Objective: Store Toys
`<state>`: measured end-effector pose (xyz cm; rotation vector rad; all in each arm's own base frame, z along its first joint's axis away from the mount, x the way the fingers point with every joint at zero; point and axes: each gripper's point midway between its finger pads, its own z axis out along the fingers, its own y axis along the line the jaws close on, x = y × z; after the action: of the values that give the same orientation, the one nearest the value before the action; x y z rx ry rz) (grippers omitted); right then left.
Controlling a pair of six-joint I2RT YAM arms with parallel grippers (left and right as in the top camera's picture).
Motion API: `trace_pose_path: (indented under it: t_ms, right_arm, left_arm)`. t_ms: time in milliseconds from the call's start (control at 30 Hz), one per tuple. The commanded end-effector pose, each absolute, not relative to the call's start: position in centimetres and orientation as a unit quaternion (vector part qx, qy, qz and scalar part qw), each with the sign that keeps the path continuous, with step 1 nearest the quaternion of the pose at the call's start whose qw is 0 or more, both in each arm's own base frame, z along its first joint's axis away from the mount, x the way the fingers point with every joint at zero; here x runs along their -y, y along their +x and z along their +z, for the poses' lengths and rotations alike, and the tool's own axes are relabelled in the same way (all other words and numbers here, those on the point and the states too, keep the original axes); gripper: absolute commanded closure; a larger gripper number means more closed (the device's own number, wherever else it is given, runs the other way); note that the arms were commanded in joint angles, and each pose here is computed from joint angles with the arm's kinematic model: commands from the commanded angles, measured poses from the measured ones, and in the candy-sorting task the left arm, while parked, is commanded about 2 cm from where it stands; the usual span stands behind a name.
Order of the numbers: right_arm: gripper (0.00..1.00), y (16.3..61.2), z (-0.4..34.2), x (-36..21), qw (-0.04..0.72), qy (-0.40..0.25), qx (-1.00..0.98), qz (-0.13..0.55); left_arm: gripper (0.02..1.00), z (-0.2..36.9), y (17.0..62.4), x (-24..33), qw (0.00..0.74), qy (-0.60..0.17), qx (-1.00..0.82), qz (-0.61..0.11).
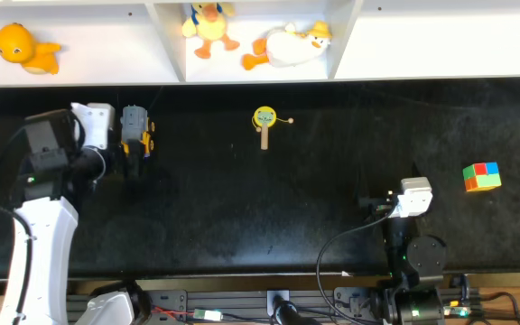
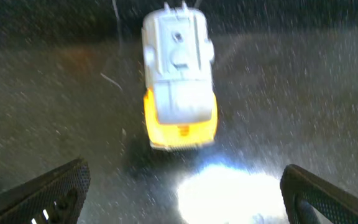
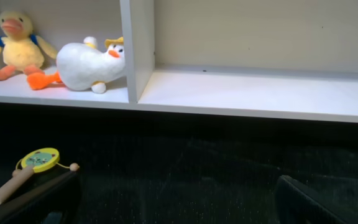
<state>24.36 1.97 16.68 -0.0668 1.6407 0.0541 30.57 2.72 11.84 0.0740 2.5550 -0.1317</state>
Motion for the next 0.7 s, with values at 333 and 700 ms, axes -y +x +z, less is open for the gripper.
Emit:
trace_pose_path:
  t_ms: [333,700]
  right_arm:
    - [0.007,24.3,17.0,-1.9,0.686,-0.026,-0.726,0.027]
    - [0.005,24.3,17.0,-1.9,0.686,-0.026,-0.726,0.027]
  left_arm:
    - [0.034,9.4,32.2,-1.5,0.270,0.017,-0.960,-0.076]
    - [0.047,6.8,33.3,-1.3,0.246,-0.004,-0.968,-0.057]
